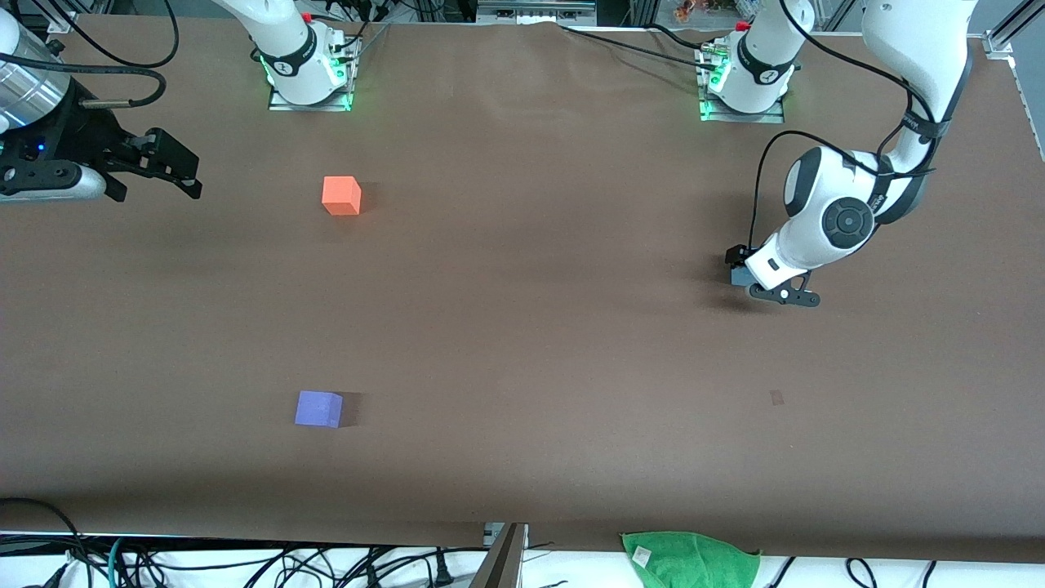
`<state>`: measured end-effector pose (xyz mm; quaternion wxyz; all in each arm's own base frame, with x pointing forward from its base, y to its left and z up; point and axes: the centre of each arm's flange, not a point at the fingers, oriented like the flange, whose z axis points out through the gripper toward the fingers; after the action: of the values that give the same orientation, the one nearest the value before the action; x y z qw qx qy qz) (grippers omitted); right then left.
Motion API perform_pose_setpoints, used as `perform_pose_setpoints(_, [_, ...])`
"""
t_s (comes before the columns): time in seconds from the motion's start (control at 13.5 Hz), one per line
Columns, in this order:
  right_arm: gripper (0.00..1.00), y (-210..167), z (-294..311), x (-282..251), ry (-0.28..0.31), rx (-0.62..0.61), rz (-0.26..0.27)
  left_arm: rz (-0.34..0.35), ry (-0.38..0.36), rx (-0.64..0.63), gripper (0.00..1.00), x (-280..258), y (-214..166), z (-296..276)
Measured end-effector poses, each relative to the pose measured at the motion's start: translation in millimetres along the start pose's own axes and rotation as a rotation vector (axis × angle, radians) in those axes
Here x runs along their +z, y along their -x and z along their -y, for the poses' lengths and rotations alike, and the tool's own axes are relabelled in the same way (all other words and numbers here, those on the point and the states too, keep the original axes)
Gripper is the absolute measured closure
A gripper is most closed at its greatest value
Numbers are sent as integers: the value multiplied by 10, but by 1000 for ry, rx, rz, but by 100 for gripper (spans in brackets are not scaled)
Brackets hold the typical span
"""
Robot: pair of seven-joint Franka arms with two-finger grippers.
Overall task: Place blue block between orange and purple blocks
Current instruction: 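Close the left gripper on the blue cube and lift it, then carry the blue cube to the table middle and lower it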
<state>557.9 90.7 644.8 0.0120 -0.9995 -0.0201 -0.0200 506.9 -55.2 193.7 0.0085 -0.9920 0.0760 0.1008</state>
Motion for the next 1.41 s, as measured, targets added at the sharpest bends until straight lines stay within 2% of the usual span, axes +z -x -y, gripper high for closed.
perform_pose_setpoints(0.22, [0,0,0,0,0,0,0,23,6,1,3,164,3,-8])
perform_pose_setpoints(0.3, [0,0,0,0,0,0,0,25,6,1,12,178,4,-10])
perform_pose_setpoints(0.45, [0,0,0,0,0,0,0,23,6,4,37,168,0,-22])
perform_pose_setpoints(0.52, [0,0,0,0,0,0,0,21,6,6,41,158,-3,-29])
perform_pose_setpoints(0.74, [0,0,0,0,0,0,0,23,2,13,41,-8,-51,-57])
perform_pose_setpoints(0.89, [0,0,-1,0,0,0,0,38,-7,41,41,-451,-167,-209])
perform_pose_setpoints(1.04, [0,0,-1,0,0,0,0,51,-17,86,41,-1021,-297,-508])
perform_pose_setpoints(1.19, [0,0,-2,0,0,0,0,32,-19,115,41,-1457,-423,-859])
perform_pose_setpoints(1.41, [0,-1,-4,0,0,1,0,0,-9,173,41,-1643,-686,-1689])
